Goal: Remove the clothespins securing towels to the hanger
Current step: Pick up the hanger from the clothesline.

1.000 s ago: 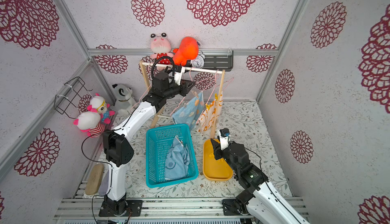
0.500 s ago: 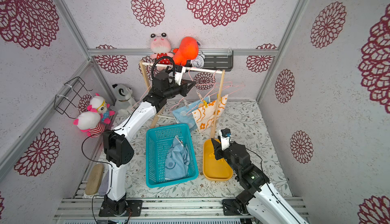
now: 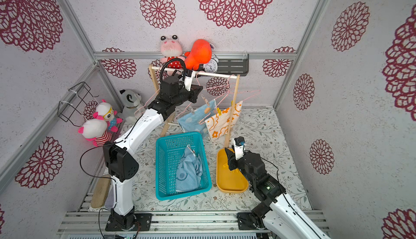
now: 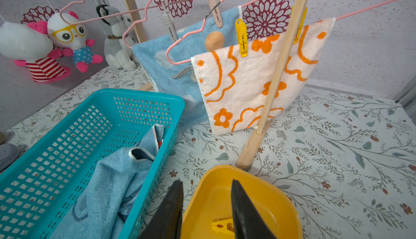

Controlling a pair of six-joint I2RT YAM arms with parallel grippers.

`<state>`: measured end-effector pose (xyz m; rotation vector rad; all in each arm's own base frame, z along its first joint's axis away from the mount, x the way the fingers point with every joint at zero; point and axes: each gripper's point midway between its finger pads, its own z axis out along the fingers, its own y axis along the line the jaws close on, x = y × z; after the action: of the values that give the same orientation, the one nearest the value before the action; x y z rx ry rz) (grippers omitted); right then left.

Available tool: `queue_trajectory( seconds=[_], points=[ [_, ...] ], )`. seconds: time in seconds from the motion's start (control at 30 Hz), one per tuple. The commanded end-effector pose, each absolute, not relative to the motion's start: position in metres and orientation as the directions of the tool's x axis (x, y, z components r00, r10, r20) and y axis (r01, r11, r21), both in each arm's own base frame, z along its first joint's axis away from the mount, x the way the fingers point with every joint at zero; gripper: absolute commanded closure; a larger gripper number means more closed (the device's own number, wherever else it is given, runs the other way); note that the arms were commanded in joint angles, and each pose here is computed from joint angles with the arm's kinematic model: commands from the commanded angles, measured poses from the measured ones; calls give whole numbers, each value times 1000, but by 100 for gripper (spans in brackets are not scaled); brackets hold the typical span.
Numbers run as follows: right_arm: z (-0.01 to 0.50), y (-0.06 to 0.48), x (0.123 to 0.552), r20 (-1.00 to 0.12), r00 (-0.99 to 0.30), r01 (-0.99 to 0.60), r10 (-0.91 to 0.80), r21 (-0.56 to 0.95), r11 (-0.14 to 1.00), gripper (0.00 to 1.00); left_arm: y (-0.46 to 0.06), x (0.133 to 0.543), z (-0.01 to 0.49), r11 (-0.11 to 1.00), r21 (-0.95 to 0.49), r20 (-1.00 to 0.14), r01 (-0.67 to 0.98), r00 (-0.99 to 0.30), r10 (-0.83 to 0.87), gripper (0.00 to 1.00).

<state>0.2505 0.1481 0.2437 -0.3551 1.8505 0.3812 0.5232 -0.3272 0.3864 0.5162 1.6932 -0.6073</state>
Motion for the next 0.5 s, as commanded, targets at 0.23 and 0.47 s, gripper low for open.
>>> queue_trajectory(
  seconds=[0.23, 0.47],
  points=[
    [275, 161, 257, -969, -245, -472, -37, 86, 877, 64, -285, 477, 458, 816, 1, -992, 578, -105, 76, 100],
    [288, 171, 259, -971, -229, -514, -61, 68, 855, 64, -274, 451, 474, 794, 19, -983, 608, -134, 127, 100]
  ],
)
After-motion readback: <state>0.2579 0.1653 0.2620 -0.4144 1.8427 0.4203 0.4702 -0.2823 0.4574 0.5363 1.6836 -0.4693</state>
